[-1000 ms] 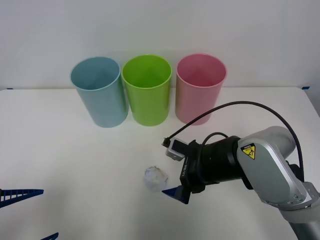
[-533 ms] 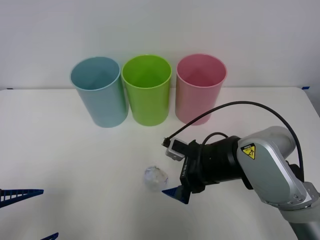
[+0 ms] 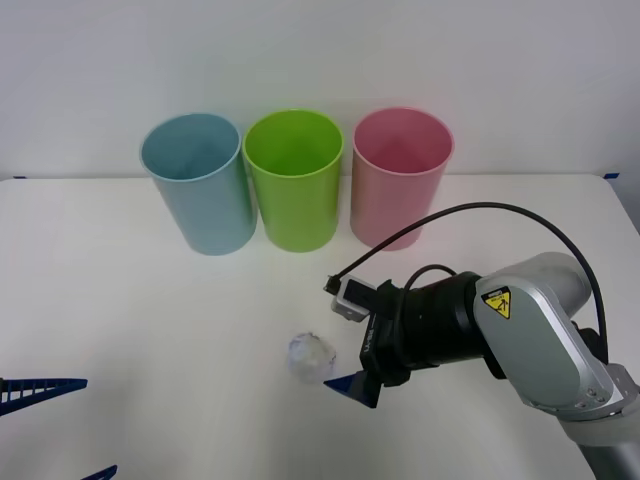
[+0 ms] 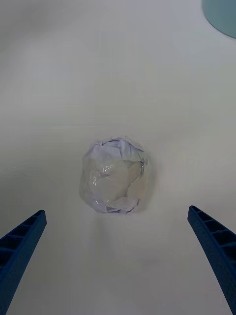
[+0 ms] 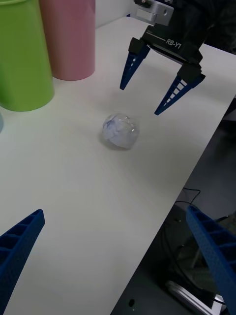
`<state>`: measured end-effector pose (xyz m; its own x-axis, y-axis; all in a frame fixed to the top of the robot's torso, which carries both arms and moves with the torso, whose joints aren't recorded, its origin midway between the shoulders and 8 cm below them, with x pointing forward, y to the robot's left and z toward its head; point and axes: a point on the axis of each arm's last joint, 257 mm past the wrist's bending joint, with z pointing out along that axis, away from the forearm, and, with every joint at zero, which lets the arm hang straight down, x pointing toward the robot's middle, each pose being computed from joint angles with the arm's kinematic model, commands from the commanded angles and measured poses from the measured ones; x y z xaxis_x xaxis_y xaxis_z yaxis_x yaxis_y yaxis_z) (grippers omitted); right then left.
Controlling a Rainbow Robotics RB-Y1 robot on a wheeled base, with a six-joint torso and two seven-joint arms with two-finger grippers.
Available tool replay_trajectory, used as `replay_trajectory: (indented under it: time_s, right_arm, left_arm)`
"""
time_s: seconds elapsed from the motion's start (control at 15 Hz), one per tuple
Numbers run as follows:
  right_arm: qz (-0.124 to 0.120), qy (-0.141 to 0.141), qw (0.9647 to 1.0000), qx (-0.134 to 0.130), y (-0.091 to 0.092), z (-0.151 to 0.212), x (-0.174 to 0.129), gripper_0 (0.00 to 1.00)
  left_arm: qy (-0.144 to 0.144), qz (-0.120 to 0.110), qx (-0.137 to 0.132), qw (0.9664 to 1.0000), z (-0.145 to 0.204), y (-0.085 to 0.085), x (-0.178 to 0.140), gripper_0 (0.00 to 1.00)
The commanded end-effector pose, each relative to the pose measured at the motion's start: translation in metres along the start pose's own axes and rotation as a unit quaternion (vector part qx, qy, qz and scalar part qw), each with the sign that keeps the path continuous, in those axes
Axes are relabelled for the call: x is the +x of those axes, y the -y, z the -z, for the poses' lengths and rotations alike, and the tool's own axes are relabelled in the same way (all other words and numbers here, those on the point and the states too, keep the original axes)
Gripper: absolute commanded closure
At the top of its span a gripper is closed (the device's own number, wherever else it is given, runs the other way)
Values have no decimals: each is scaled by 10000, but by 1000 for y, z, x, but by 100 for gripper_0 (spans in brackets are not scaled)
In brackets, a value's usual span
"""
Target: Put cans in the blue bin and PET bottles in the pink bin and trash in the green bin.
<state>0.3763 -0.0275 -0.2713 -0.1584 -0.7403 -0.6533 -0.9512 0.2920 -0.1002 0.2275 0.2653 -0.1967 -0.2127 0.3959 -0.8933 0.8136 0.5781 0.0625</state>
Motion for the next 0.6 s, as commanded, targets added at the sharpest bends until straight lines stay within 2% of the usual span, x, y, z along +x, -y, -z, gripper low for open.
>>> replay_trajectory:
  time_s: [0.07,0.6]
  right_arm:
    - [0,0,10000,0,0,0,0,0]
    - [0,0,10000,0,0,0,0,0]
  left_arm:
    - [-1,1,0,10000,0,0,0,0]
    - [-1,1,0,10000,0,0,0,0]
